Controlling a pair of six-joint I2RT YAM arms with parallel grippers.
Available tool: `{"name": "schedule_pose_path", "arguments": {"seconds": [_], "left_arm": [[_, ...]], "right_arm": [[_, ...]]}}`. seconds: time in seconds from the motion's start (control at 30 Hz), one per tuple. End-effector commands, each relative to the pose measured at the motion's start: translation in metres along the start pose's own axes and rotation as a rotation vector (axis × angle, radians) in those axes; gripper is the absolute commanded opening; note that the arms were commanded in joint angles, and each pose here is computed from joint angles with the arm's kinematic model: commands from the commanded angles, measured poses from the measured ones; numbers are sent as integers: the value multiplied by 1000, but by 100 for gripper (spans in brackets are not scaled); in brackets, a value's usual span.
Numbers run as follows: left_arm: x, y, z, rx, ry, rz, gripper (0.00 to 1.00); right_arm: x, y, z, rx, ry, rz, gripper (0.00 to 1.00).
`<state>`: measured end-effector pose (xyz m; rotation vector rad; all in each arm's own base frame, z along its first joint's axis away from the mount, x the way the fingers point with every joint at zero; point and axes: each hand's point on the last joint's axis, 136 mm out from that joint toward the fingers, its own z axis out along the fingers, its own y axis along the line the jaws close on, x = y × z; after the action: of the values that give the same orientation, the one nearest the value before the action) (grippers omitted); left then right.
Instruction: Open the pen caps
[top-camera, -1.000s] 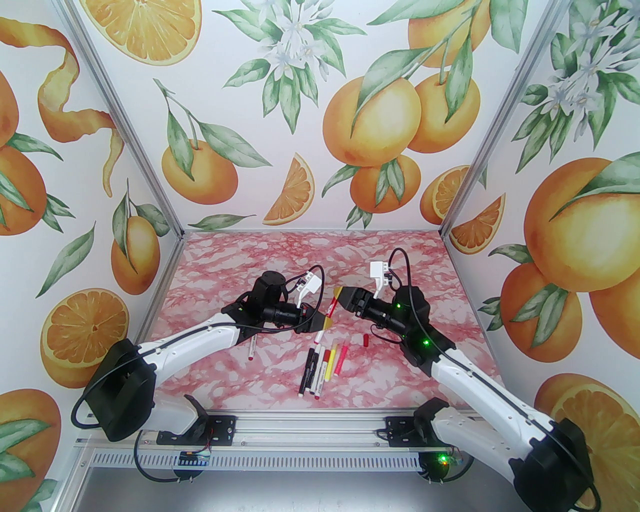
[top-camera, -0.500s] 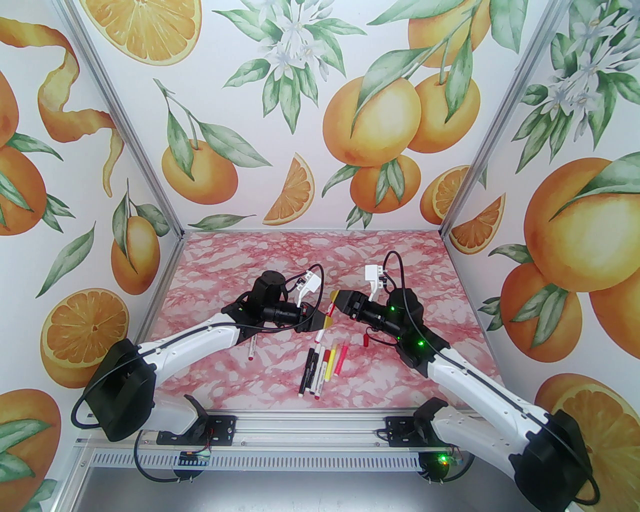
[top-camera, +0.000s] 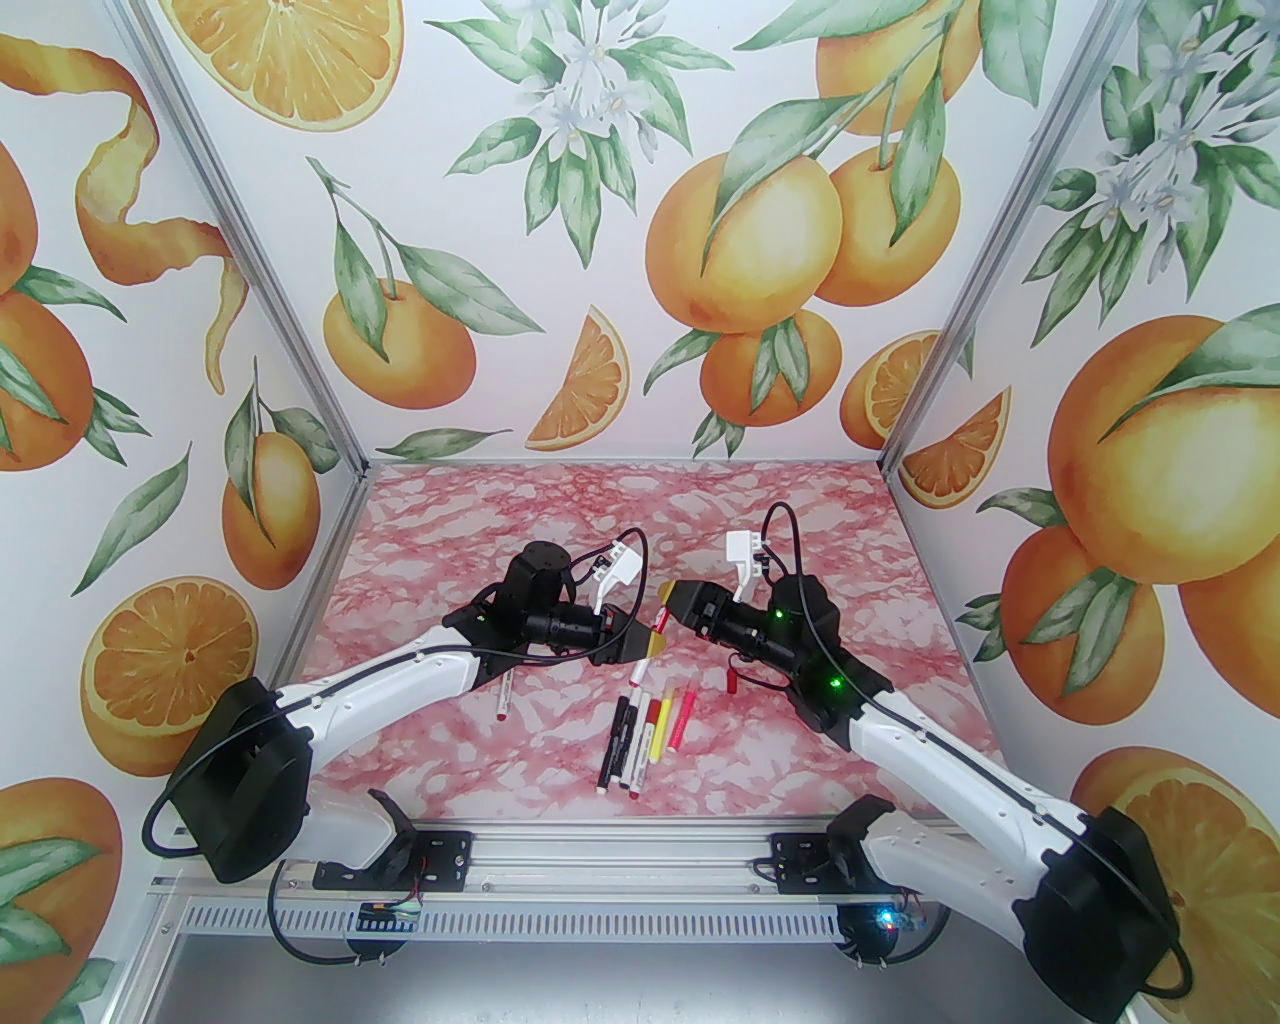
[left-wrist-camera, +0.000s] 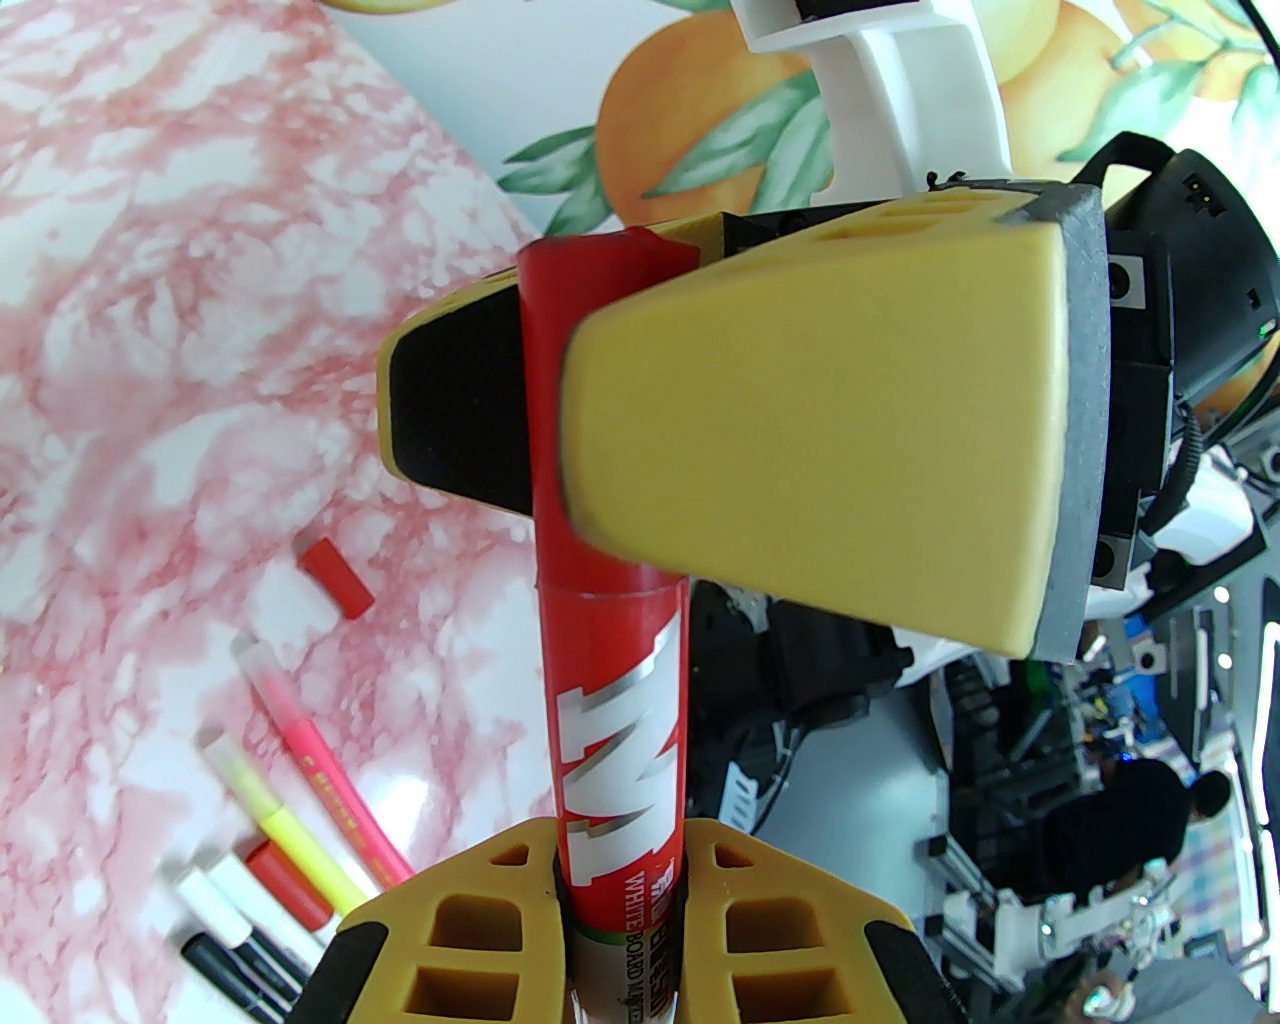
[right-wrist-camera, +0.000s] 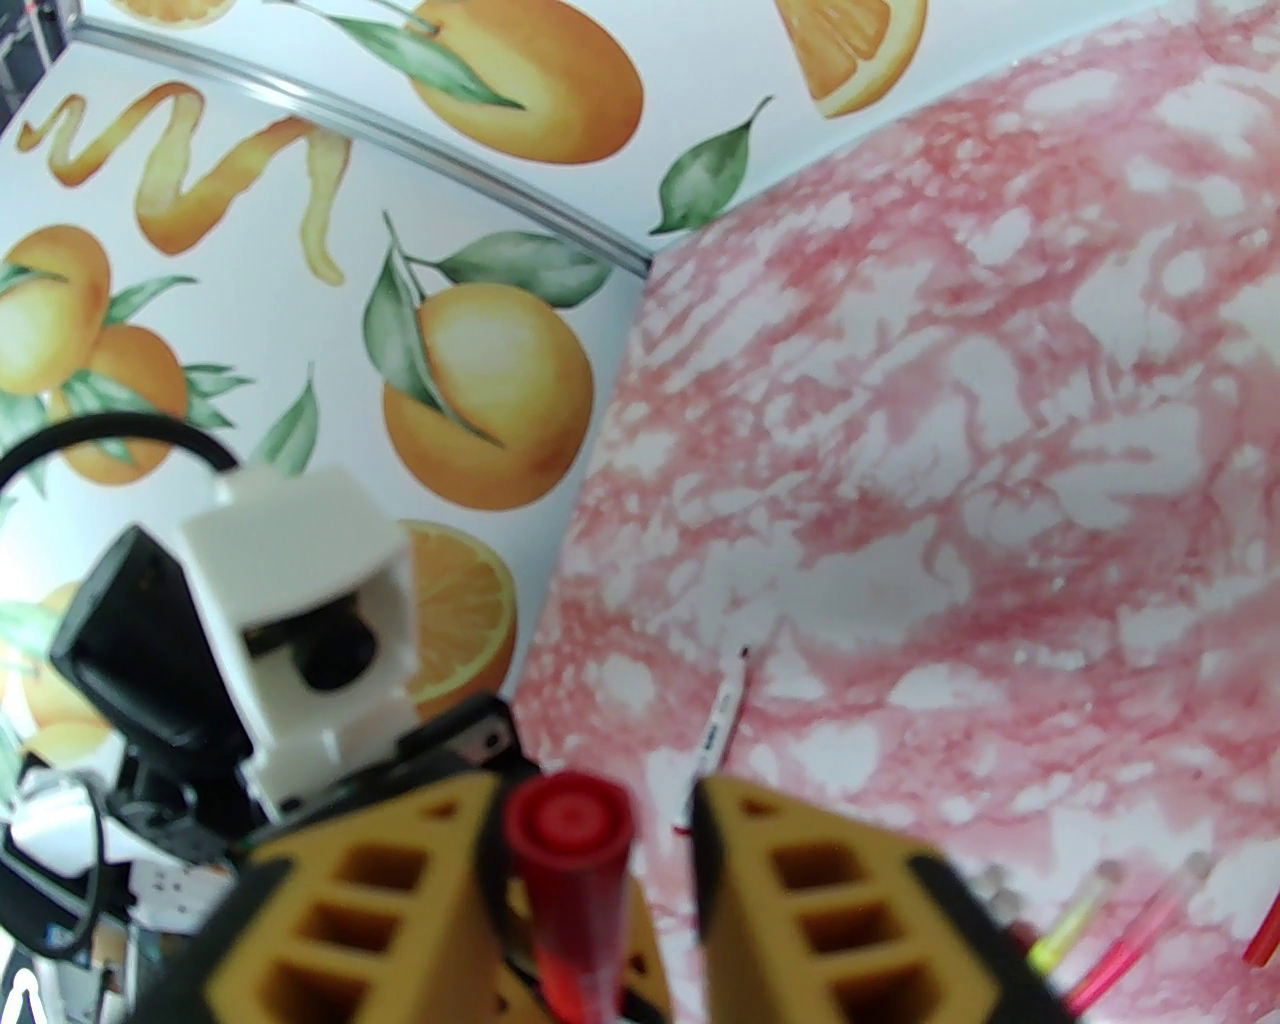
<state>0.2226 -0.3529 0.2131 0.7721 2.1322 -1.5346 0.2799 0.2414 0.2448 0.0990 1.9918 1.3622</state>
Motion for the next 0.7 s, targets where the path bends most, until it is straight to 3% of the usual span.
{"name": "schedule_pose_path", "arguments": {"seconds": [0.0,0.33,0.67], "left_arm": [[-8,-9,-4,22,-25,46,0],[6,-1,1,35,16,-3,0],[26,-2,-3,55,54,-14,0]], "right_arm": [[-7,5,1,0,-32,-12,28],[-13,14,-2,-19,-45,-29,8],[-33,26,-12,-51,-67,-60,1]]}}
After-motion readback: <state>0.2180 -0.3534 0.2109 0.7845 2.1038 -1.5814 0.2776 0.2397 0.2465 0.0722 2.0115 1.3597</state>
